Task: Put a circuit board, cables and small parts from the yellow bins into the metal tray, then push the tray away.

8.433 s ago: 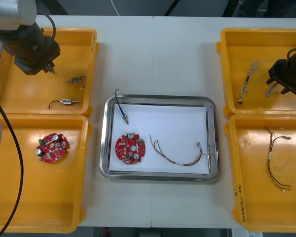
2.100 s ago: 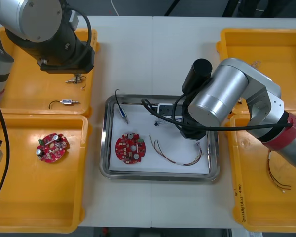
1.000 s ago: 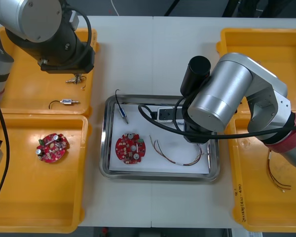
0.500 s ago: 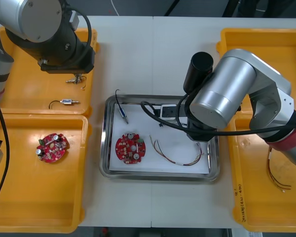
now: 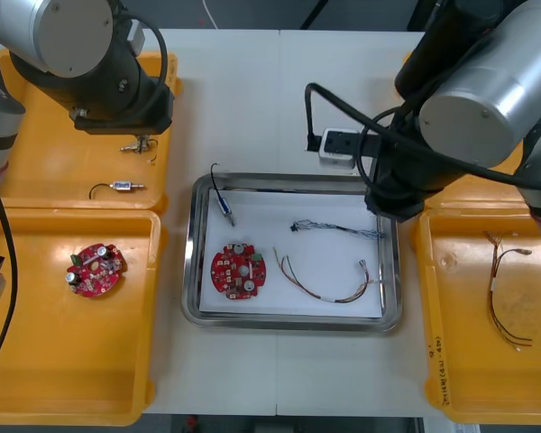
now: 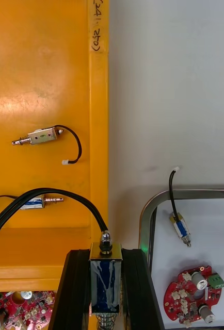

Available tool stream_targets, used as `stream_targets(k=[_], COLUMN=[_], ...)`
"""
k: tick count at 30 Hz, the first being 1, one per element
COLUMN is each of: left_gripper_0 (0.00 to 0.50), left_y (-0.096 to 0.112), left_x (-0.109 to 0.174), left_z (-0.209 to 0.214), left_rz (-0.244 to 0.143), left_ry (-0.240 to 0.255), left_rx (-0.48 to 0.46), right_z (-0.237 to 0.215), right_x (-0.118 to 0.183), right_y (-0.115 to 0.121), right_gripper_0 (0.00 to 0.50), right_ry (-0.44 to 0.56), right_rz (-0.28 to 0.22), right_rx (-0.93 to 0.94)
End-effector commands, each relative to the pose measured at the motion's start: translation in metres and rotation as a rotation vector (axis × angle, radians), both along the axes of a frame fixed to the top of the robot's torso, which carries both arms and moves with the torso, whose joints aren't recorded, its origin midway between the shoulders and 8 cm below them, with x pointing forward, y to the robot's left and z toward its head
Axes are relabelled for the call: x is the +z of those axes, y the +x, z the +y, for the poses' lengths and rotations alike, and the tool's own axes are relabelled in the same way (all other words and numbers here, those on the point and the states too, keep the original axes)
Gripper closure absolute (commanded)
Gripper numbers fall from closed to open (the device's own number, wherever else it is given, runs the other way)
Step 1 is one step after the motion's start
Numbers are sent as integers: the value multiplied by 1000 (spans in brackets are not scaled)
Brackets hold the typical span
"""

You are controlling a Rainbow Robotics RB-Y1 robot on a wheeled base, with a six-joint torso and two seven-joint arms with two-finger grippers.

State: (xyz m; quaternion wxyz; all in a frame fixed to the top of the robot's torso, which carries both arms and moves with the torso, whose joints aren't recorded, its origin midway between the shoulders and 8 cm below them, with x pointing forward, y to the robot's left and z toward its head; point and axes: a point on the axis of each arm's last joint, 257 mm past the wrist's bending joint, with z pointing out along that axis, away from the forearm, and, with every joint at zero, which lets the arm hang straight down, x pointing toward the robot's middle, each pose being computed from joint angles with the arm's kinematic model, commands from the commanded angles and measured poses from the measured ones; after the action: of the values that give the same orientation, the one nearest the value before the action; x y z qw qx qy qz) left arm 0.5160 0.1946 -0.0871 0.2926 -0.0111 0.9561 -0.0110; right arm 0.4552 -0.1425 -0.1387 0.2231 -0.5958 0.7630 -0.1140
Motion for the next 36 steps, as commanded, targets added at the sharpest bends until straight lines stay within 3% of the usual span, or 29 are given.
stream_targets(k=[1, 8, 22, 26, 31, 36], left_gripper_0=[500, 500, 500, 500, 500, 499], left_y=[1, 1, 3, 2, 2, 3], left_x=[14, 13, 6, -3, -14, -33], left_z=[9, 6, -17, -25, -34, -53], left_rz=[-42, -41, -51, -45, -45, -62], left_ry=[-14, -20, -43, -28, -44, -41], left_rx=[19, 18, 31, 31, 41, 29], right_z=[-2, -56, -202, -225, -245, -265], right_x=[57, 84, 97, 92, 83, 60], right_y=[4, -5, -33, -45, -57, -74], right_gripper_0=[0, 0, 0, 0, 0, 0], right_ry=[99, 187, 283, 351, 367, 417], right_rz=[-116, -154, -234, -233, -243, -199], right_rx=[-5, -102, -492, -637, -756, -914])
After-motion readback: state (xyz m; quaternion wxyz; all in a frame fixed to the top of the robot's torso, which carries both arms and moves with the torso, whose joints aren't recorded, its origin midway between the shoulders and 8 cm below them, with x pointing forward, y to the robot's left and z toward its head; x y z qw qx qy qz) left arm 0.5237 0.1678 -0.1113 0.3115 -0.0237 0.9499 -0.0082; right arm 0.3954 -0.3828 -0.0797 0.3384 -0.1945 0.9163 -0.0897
